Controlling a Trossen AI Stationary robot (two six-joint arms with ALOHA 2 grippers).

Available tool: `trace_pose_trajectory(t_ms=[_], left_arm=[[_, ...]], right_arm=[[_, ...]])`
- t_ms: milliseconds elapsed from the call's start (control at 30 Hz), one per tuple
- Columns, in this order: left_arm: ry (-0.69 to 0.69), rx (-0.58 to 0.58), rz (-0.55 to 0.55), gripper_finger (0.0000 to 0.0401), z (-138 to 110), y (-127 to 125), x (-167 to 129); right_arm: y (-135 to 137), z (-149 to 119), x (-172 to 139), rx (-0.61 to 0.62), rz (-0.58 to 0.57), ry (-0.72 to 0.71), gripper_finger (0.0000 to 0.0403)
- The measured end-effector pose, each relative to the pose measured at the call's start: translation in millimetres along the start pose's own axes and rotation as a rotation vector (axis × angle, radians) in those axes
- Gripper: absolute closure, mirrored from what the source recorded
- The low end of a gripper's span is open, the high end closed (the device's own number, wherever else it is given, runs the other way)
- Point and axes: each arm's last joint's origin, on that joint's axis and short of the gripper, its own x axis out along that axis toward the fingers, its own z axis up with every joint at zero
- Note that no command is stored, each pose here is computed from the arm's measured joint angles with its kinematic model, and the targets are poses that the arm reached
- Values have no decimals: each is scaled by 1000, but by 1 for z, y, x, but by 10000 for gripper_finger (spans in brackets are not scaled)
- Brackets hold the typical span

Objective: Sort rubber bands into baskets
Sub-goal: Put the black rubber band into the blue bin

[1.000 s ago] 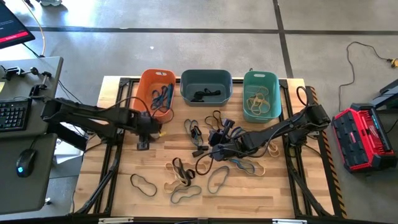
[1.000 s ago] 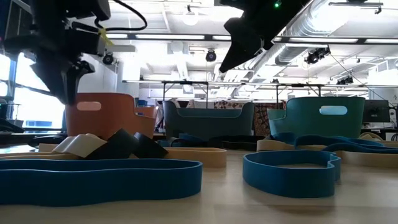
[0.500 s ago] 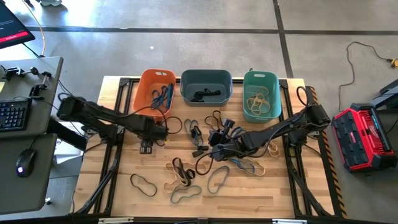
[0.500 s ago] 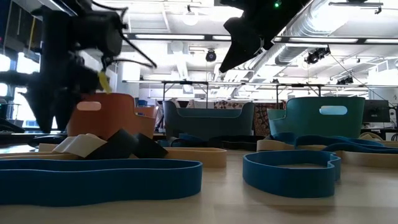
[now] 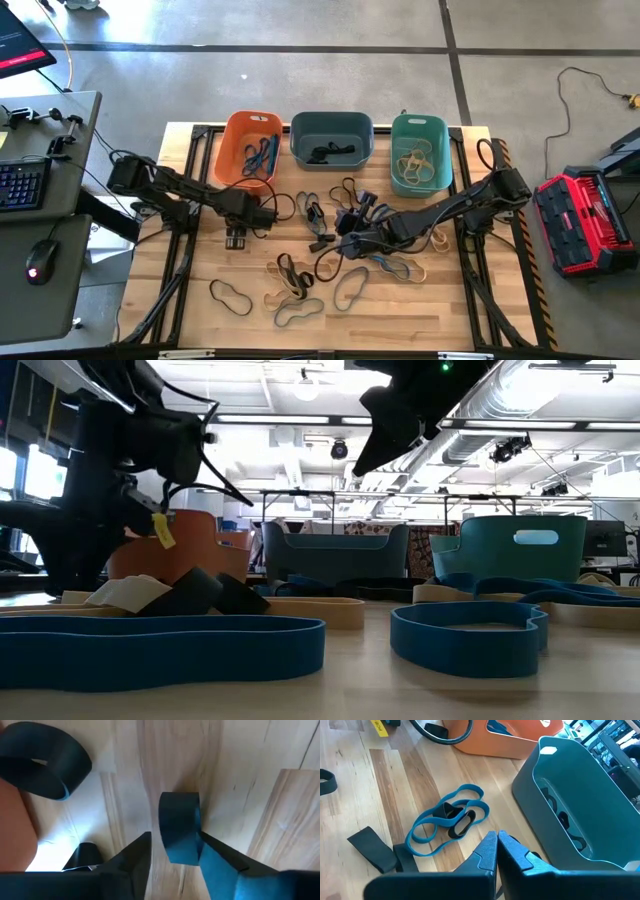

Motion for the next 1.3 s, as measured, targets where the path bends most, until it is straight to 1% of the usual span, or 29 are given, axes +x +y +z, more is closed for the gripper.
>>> trace_pose_trajectory(t_ms=[167,300,333,467,567,733,900,1033,1133,1300], left_arm=[[-9,15,-2,329,1,0,-4],[-30,15,-1,384,6,1,-13],[-36,20,2,392,8,2,-17],[-90,8,27,393,17,5,-33],[-150,-11,34,395,27,15,-48],[-264,-25,40,399,43,44,-78],[-403,-80,86,400,53,86,-112],[-498,-127,129,400,58,121,-137],[-537,-152,154,400,64,146,-151],[-585,-145,143,400,83,181,-162]], right_arm=[[0,0,0,-5,2,1,403],[3,-1,-3,-11,12,1,403],[3,-1,-3,-13,15,0,403],[7,-2,-7,-23,26,-5,403],[9,-3,-9,-27,31,-8,403],[9,-4,-10,-37,30,3,403],[6,-8,-8,-43,22,39,403],[5,-9,-6,-45,48,63,403],[5,-9,-6,-45,59,68,403],[5,-9,-6,-44,63,67,403]])
